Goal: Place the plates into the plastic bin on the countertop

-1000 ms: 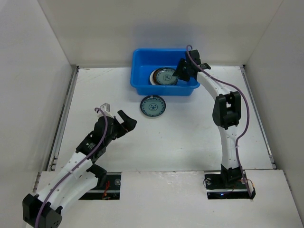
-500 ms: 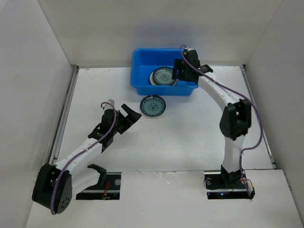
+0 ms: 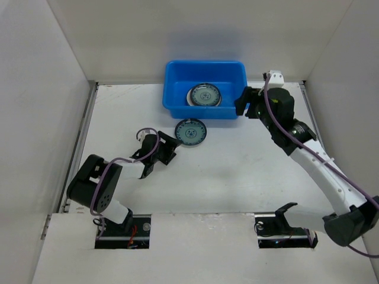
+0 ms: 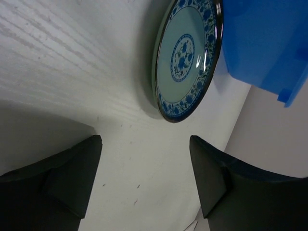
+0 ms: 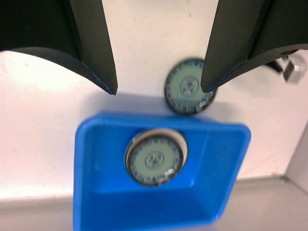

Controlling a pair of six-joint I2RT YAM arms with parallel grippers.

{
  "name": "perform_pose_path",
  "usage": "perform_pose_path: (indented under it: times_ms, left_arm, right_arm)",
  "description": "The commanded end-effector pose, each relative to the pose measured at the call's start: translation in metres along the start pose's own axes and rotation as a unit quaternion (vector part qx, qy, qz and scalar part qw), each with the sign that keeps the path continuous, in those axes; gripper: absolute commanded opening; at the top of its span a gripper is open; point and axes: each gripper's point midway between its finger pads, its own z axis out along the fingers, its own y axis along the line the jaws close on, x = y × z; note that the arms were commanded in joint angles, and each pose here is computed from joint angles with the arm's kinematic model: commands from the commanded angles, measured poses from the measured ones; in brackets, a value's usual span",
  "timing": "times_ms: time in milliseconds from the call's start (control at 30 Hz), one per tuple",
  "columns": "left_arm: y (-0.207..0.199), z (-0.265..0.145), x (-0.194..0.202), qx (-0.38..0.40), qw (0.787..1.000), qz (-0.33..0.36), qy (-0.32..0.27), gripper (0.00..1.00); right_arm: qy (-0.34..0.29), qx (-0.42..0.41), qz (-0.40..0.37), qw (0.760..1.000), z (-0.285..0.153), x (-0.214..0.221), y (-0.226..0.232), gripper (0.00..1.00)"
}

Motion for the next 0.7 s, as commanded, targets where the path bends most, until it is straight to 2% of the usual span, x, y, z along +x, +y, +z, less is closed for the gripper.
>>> perform_pose_path:
  times_ms: [0, 200, 267, 467, 567, 667]
  left_arm:
    - [-0.044, 0.011, -0.012, 0.068, 0.996, -0.054, -0.023, 0.67]
    - [-0.027, 0.038, -0.008, 0.052, 0.993, -0.102, -0.034, 0.42]
    - [-0.019, 0.047, -0.006, 0.043, 0.992, -0.106, -0.044, 0.38]
    - [-0.01, 0.072, 0.0, 0.038, 0.991, -0.12, -0.053, 0.36]
    - [-0.007, 0.079, 0.001, 0.029, 0.991, -0.116, -0.06, 0.3]
    - [-0.002, 0.08, 0.001, 0.02, 0.991, -0.115, -0.065, 0.19]
  right_arm:
    - [0.003, -0.006, -0.02, 1.0, -0.017, 0.02, -0.003, 0.76]
    - [0.005, -0.005, -0.003, 1.0, -0.045, 0.045, -0.02, 0.75]
    - [0.001, -0.004, 0.004, 1.0, -0.052, 0.048, -0.025, 0.75]
    - [-0.002, 0.003, 0.009, 1.0, -0.067, 0.059, -0.038, 0.75]
    - [-0.002, 0.008, 0.015, 1.0, -0.071, 0.064, -0.045, 0.75]
    - [-0.002, 0.006, 0.024, 1.0, -0.073, 0.066, -0.049, 0.75]
